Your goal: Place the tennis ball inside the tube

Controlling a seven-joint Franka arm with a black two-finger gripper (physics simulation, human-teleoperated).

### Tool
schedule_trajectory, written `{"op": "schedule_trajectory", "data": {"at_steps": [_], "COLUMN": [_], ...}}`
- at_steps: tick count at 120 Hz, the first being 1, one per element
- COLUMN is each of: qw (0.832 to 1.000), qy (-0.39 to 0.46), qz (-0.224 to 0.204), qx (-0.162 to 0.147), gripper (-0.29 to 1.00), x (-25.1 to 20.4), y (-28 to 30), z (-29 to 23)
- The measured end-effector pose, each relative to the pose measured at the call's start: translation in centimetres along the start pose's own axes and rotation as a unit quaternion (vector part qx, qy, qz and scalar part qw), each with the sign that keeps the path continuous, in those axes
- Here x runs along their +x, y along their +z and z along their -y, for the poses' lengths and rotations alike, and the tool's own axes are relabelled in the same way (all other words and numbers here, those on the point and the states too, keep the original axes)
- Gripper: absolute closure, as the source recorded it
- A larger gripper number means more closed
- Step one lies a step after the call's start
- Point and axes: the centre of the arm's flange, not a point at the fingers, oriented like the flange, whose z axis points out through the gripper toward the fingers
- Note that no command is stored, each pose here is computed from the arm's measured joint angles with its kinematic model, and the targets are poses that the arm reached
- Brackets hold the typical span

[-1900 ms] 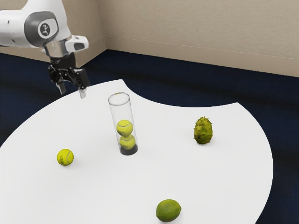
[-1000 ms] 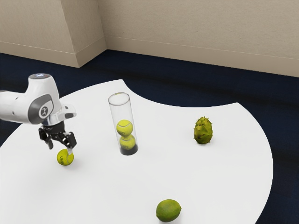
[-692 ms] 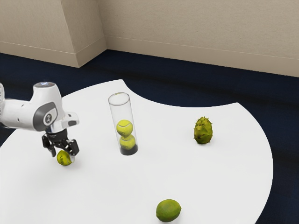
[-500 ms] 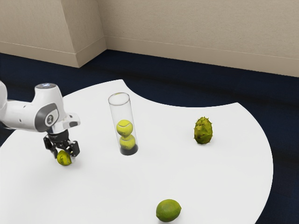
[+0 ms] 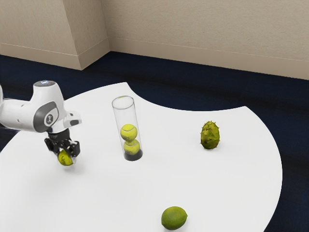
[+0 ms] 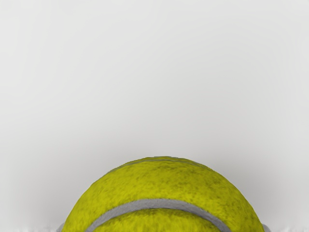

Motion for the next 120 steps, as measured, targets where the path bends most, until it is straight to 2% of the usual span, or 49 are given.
{"op": "schedule_trajectory", "data": {"at_steps": [14, 27, 51, 64, 83, 120], "qw": [0.999, 0.997, 0.997, 0.998, 0.996, 0.993], "qy": [-0.016, -0.028, -0.021, -0.003, 0.067, 0.099], "qz": [-0.038, -0.070, -0.067, -0.059, -0.058, -0.067], "qx": [-0.002, -0.012, -0.022, -0.025, -0.018, -0.015], "gripper": [0.47, 0.50, 0.51, 0.49, 0.46, 0.37], "x": [-0.4, 1.8, 3.6, 5.5, 7.5, 9.8], "y": [-7.6, -16.4, -23.8, -25.2, -26.4, -25.6], "z": [-0.4, -0.8, -2.8, -4.9, -13.3, -17.4]}}
